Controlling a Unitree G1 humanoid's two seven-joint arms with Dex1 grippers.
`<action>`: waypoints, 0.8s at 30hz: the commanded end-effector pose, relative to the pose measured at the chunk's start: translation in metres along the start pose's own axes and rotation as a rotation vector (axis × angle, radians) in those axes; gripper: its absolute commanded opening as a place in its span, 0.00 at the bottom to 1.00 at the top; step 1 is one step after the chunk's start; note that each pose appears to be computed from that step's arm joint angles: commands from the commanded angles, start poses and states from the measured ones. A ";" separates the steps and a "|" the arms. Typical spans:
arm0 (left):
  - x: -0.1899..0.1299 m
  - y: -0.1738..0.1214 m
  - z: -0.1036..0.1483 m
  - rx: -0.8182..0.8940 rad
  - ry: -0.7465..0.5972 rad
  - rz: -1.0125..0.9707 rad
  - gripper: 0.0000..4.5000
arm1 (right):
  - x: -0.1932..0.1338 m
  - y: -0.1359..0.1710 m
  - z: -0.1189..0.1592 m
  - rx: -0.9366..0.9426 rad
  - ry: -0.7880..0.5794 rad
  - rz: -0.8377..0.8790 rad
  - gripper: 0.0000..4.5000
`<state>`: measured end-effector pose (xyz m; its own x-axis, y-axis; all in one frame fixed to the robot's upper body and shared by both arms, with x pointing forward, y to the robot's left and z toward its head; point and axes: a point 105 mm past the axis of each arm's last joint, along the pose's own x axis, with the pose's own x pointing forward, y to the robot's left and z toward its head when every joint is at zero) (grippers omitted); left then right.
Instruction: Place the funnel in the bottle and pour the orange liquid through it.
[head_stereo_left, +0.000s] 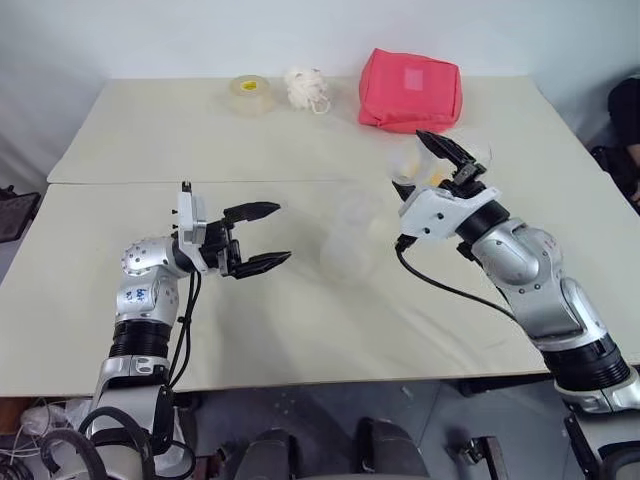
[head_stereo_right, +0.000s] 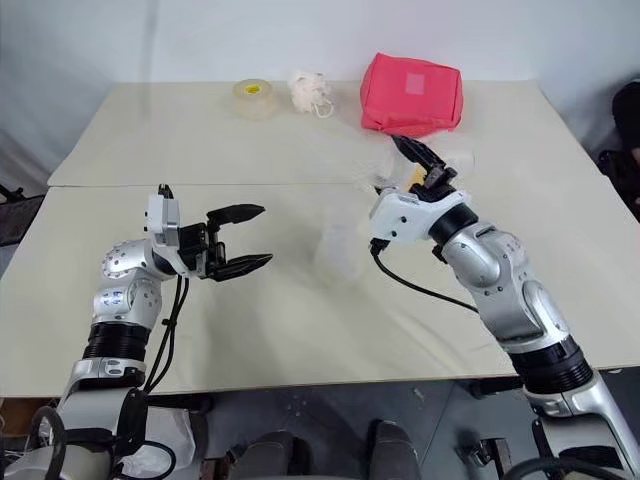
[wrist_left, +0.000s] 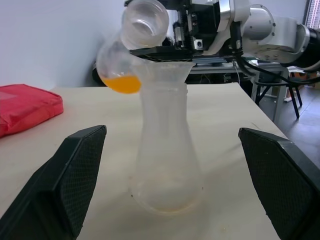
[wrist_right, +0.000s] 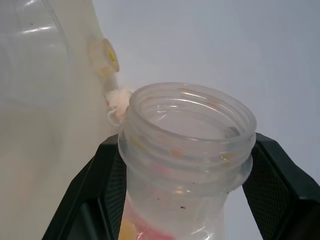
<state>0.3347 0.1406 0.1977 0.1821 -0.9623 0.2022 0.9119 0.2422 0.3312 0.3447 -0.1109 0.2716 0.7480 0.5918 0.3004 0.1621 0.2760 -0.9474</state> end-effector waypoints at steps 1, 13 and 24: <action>0.003 -0.001 0.009 0.025 -0.035 -0.012 1.00 | 0.005 -0.012 0.009 -0.090 -0.057 -0.038 0.62; 0.008 -0.002 0.010 0.022 -0.049 -0.031 1.00 | 0.010 -0.013 0.011 -0.300 -0.130 -0.022 0.62; 0.012 0.001 0.010 0.021 -0.055 -0.030 1.00 | 0.012 -0.013 0.012 -0.424 -0.184 -0.015 0.62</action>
<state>0.3343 0.1331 0.1971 0.1570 -0.9634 0.2174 0.9209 0.2223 0.3202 0.3502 -0.0973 0.2690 0.6574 0.7143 0.2399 0.3725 -0.0313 -0.9275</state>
